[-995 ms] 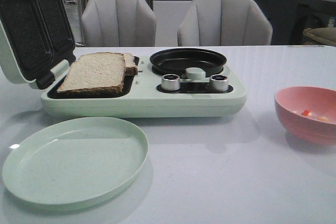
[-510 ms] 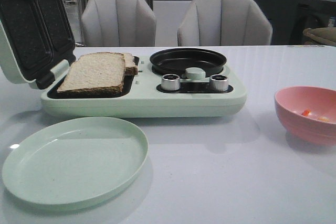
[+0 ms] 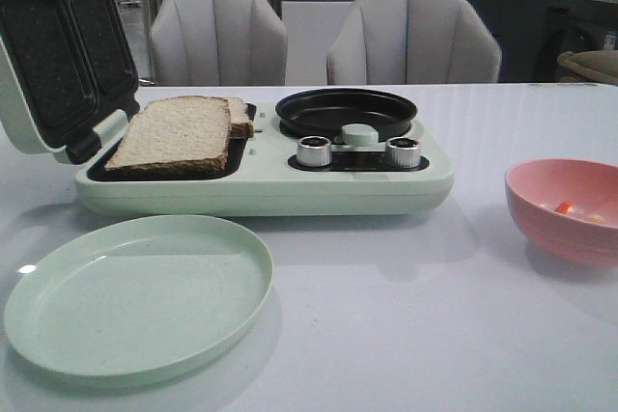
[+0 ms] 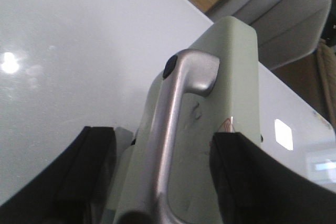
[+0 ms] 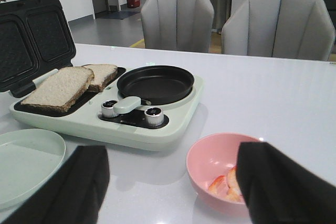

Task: Make breakfast with bread and shrimp
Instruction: 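Grasp the sandwich maker lid handle and swing the lid closed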

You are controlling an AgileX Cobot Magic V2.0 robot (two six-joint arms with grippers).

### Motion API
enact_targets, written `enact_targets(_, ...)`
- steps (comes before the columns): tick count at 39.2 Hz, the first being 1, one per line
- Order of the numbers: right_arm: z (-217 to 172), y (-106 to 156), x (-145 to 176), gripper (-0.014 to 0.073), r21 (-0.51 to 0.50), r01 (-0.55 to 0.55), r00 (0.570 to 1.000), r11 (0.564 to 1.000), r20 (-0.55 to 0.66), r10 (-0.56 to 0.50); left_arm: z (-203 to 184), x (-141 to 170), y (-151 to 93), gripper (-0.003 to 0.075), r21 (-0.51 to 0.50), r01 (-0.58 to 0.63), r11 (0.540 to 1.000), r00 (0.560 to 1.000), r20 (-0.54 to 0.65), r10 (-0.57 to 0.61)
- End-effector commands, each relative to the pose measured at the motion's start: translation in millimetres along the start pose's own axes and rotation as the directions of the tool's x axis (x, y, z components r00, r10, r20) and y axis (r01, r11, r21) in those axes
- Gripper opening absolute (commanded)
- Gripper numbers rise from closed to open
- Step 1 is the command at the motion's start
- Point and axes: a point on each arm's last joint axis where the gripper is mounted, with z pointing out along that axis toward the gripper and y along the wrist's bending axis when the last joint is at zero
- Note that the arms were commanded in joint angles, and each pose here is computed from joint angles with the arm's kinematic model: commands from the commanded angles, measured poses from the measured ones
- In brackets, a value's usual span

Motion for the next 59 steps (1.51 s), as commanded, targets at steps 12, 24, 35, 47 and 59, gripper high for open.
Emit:
enact_targets(12,-1.6,1.1,-16.4,0.06,-0.002,0.011,0.994,1.0,0.109,-0.011,13.1,-1.3,-4.6,0.0436,0.175,0.009,0.985,0.998,-0.063,0.002)
enact_targets(24,-1.6,1.1,-16.4,0.06,-0.002,0.011,0.994,1.0,0.109,-0.011,16.3,10.0,-32.7,0.0223,0.37,-0.048,0.928,0.993,-0.085,0.085)
enact_targets(35,-1.6,1.1,-16.4,0.06,-0.002,0.011,0.994,1.0,0.109,-0.011,37.2,57.0,-76.4,0.0204,0.471,-0.245,0.847,0.922,-0.156,0.353)
enact_targets(47,-1.6,1.1,-16.4,0.06,-0.002,0.011,0.994,1.0,0.109,-0.011,56.9,117.0,-111.5,0.0204,0.478,-0.487,0.731,0.739,-0.221,0.637)
enact_targets(59,-1.6,1.1,-16.4,0.06,-0.002,0.011,0.994,1.0,0.109,-0.011,68.0,139.2,-110.5,0.0204,0.452,-0.612,0.649,0.602,-0.265,0.753)
